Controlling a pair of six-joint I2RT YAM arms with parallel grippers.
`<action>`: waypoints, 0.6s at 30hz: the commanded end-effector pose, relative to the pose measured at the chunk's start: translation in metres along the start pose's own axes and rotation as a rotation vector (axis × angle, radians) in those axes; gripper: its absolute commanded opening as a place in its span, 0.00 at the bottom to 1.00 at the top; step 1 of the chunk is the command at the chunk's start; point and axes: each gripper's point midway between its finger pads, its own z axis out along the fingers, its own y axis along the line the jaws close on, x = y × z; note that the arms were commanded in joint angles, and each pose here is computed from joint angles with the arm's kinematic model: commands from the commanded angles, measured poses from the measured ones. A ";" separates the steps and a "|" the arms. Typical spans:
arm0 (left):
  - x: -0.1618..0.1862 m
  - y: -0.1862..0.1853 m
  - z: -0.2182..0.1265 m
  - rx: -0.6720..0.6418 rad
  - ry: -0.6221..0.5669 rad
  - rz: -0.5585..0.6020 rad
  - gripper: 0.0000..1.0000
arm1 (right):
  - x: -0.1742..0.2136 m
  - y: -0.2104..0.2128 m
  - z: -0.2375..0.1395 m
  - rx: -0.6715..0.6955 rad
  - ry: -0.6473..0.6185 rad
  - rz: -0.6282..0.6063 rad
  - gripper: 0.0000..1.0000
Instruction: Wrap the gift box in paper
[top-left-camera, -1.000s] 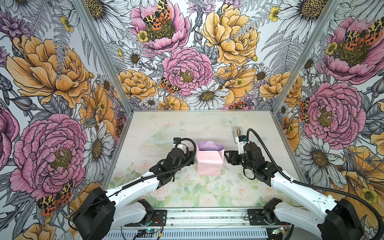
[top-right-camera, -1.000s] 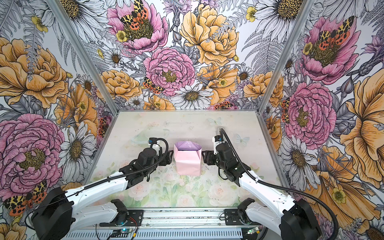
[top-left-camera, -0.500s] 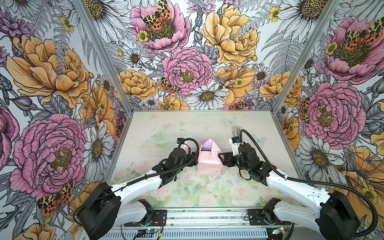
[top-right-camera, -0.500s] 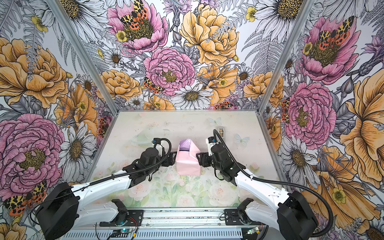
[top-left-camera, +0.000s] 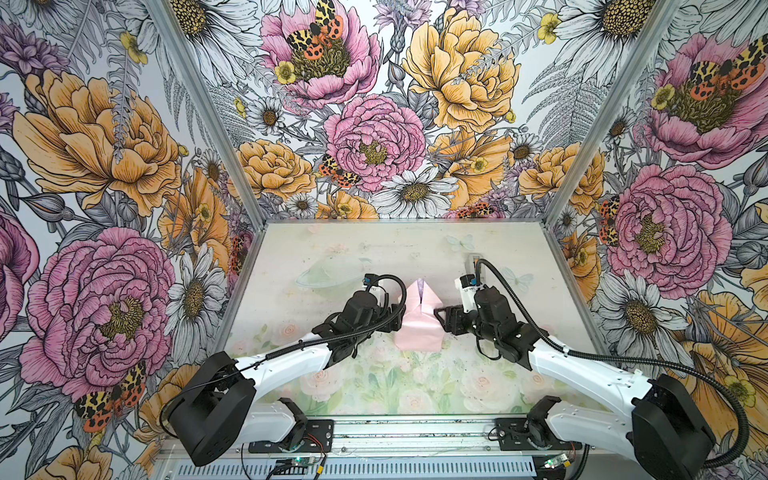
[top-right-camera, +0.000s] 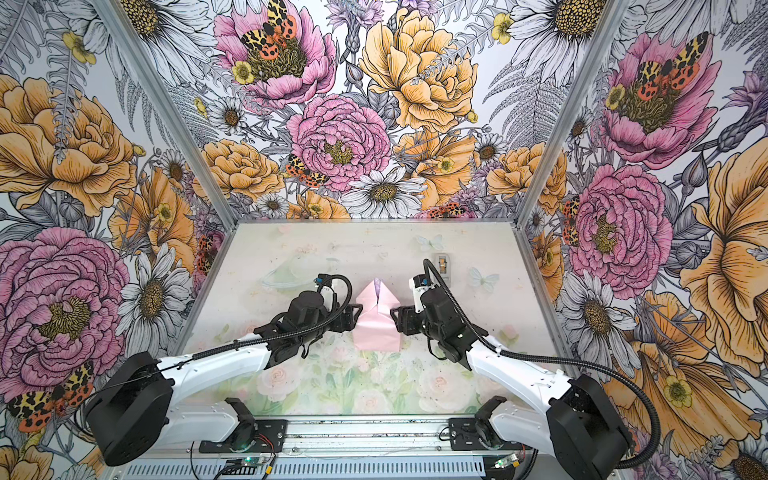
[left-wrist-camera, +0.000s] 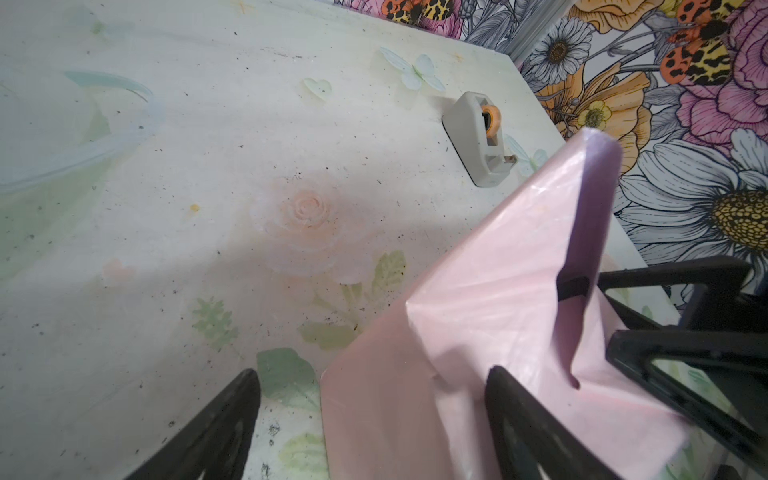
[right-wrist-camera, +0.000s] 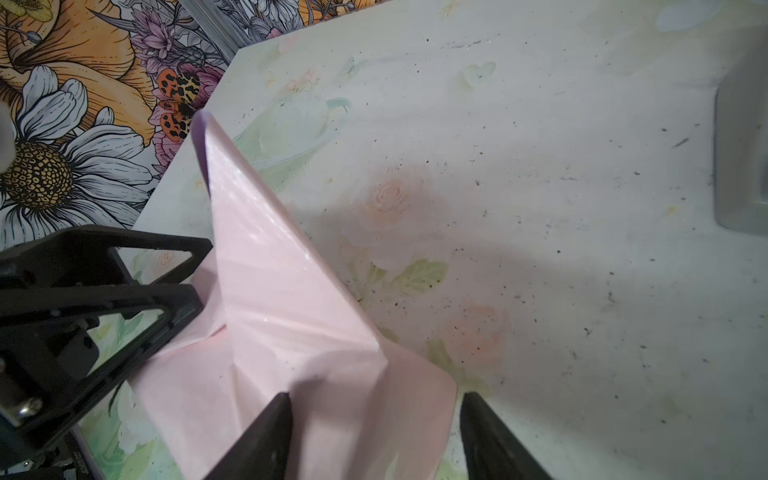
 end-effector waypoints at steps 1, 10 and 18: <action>-0.003 -0.003 0.003 0.027 0.041 0.057 0.85 | 0.021 -0.004 0.006 0.004 0.077 -0.015 0.66; 0.004 0.003 0.015 0.041 0.126 0.125 0.85 | 0.006 0.007 0.001 -0.036 0.049 -0.007 0.66; 0.016 -0.004 0.011 0.100 0.151 0.117 0.85 | 0.011 0.000 0.009 -0.024 0.089 -0.003 0.64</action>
